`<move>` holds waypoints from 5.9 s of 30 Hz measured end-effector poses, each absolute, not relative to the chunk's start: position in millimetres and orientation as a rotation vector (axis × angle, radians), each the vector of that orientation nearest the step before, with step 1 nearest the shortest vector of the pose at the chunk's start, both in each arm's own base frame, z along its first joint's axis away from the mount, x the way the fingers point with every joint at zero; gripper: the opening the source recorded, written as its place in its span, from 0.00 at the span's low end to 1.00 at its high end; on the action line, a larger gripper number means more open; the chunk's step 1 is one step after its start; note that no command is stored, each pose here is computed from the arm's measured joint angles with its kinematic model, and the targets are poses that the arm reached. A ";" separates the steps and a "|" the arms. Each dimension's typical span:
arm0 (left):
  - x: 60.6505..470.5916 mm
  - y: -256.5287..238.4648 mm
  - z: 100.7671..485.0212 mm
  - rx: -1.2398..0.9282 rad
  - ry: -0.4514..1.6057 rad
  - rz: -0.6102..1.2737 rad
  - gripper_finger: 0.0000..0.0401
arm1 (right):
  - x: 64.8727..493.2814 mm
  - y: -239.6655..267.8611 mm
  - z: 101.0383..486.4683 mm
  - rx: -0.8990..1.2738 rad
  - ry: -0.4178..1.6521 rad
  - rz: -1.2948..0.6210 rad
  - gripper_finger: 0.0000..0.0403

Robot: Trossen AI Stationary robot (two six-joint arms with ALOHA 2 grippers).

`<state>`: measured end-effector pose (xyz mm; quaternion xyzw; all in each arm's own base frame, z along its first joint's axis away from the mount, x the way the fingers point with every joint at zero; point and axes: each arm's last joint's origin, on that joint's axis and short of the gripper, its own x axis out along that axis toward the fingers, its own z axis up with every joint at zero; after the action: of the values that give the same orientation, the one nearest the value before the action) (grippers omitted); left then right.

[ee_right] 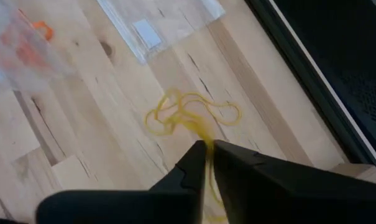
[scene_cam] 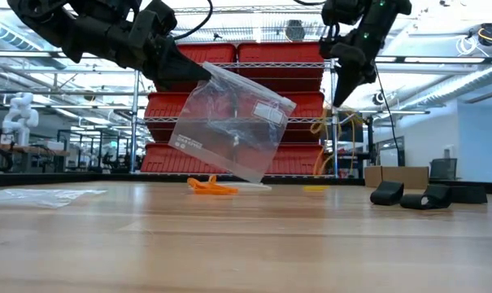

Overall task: Sort rubber bands
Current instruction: Put the yellow rubber band into the transparent zip bag

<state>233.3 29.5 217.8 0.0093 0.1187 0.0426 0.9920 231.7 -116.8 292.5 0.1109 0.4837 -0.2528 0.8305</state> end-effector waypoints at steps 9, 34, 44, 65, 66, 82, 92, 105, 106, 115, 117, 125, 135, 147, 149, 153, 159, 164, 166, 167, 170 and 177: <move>233.2 29.5 217.6 0.018 0.240 0.085 0.00 | 225.3 -113.0 287.5 0.289 1.103 -0.529 0.31; 232.9 29.4 216.3 0.017 0.254 0.085 0.00 | 219.2 -119.9 144.2 0.095 1.141 -0.418 0.30; 232.8 29.4 215.7 0.013 0.260 0.085 0.00 | 224.9 -130.4 133.0 0.094 1.123 -0.471 0.28; 232.8 29.4 215.4 0.011 0.263 0.085 0.00 | 220.2 -128.7 139.1 0.127 1.119 -0.423 0.02; 232.8 29.4 215.4 0.011 0.263 0.085 0.00 | 219.8 -127.5 141.5 0.127 1.113 -0.424 0.02; 232.8 29.4 215.5 0.012 0.262 0.085 0.00 | 211.2 -100.6 225.2 0.109 0.844 -0.431 0.00; 232.8 29.4 215.5 0.011 0.263 0.085 0.00 | 214.4 -89.3 280.0 0.099 0.778 -0.399 0.00; 232.1 29.3 213.2 0.009 0.288 0.085 0.00 | 218.1 -51.1 290.9 0.332 0.856 -0.231 0.00; 232.1 29.2 213.2 0.009 0.288 0.084 0.00 | 217.9 -48.6 290.3 0.336 0.866 -0.226 0.00; 232.2 29.3 213.5 0.010 0.284 0.085 0.00 | 209.9 -65.3 253.7 0.274 1.003 -0.450 0.00; 232.2 29.3 213.5 0.010 0.284 0.085 0.00 | 205.2 -76.8 238.7 0.257 1.042 -0.519 0.00; 232.2 29.3 213.5 0.007 0.284 0.085 0.00 | 190.1 -113.9 203.9 0.247 1.073 -0.677 0.08; 232.2 29.3 213.5 0.007 0.284 0.085 0.00 | 197.7 -110.0 213.1 0.252 1.008 -0.504 0.46; 232.2 29.3 213.2 0.009 0.287 0.085 0.00 | 230.8 -106.2 169.8 -0.047 1.182 -0.262 0.36; 232.1 29.3 213.1 0.009 0.288 0.085 0.00 | 235.2 -109.3 159.6 -0.085 1.214 -0.255 0.33; 232.1 29.3 213.1 0.008 0.288 0.085 0.00 | 240.8 -111.8 145.7 -0.101 1.245 -0.230 0.27; 232.1 29.3 213.1 0.008 0.288 0.085 0.00 | 245.0 -113.7 138.7 -0.106 1.241 -0.228 0.19; 232.1 29.2 213.1 0.008 0.289 0.084 0.00 | 244.5 -113.4 139.1 -0.105 1.244 -0.225 0.07; 232.1 29.3 213.0 0.008 0.289 0.085 0.00 | 244.3 -113.3 140.7 -0.106 1.237 -0.227 0.02; 232.1 29.3 213.0 0.008 0.289 0.084 0.00 | 244.2 -113.3 141.6 -0.107 1.234 -0.228 0.01; 232.1 29.3 212.9 0.008 0.290 0.085 0.00 | 243.7 -113.0 143.9 -0.091 1.226 -0.240 0.01; 232.0 29.3 212.8 0.008 0.292 0.085 0.00 | 253.6 -112.3 174.6 -0.061 1.187 -0.262 0.00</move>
<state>232.0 29.3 212.8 0.0039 0.1455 0.0421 0.9885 253.6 -112.3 174.6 -0.0286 0.5575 -0.1232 0.8205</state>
